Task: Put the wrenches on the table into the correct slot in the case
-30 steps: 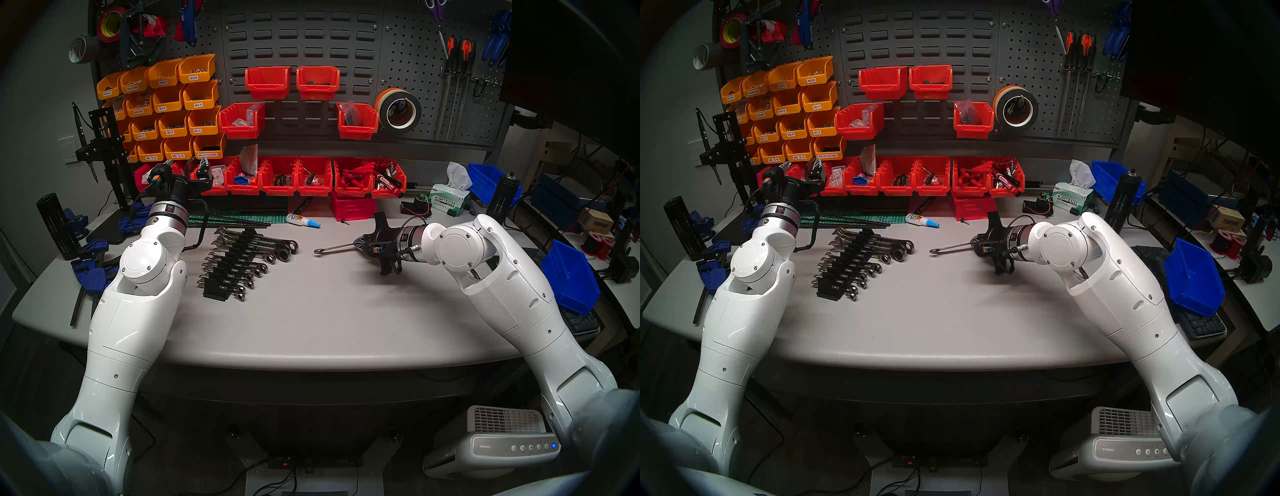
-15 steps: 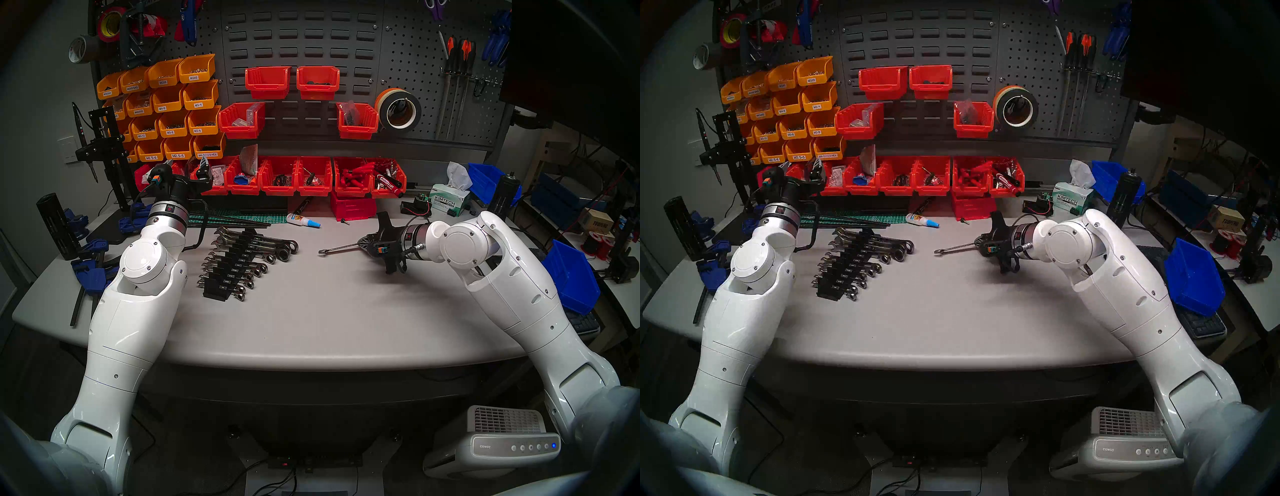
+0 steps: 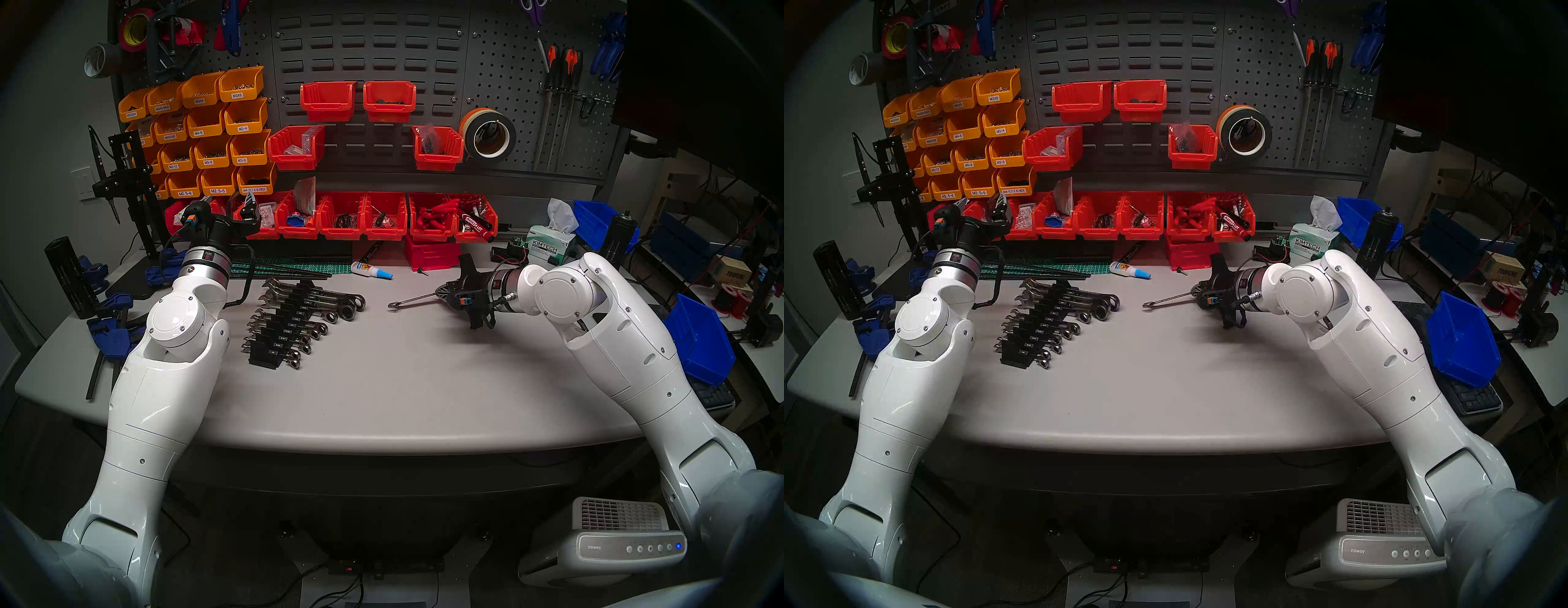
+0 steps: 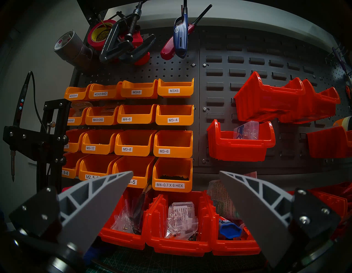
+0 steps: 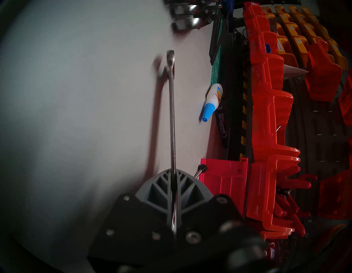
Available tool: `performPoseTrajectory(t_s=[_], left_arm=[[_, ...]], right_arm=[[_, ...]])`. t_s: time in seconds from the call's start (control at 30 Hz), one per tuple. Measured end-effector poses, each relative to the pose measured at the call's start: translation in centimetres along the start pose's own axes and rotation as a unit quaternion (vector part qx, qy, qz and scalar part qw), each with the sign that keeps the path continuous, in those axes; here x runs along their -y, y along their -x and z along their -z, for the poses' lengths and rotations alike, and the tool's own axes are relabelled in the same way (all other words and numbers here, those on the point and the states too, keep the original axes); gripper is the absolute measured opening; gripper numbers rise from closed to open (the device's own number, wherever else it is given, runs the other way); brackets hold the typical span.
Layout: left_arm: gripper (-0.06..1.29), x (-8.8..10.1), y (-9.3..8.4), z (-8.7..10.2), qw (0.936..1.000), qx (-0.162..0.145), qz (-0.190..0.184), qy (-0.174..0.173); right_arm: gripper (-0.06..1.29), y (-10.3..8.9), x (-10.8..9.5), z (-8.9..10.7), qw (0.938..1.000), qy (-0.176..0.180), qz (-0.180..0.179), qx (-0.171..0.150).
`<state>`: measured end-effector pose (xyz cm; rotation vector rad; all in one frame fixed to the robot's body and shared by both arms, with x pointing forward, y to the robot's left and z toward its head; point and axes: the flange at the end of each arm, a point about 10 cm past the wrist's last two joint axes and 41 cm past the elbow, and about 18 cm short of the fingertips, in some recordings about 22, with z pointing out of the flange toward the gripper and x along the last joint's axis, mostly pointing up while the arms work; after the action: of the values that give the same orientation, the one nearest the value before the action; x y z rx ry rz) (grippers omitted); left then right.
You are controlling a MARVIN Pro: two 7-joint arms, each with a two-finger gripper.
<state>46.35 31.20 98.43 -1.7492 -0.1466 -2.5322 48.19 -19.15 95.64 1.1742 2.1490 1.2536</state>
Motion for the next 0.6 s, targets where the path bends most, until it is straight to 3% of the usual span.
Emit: performPoseTrajectory(t_s=[0.6], left_arm=[[1.23, 0.0, 0.0, 0.0, 1.0, 0.0, 0.0, 0.0]], right_arm=[[-0.04, -0.2, -1.2, -0.1, 0.9998, 0.013, 0.013, -0.005]])
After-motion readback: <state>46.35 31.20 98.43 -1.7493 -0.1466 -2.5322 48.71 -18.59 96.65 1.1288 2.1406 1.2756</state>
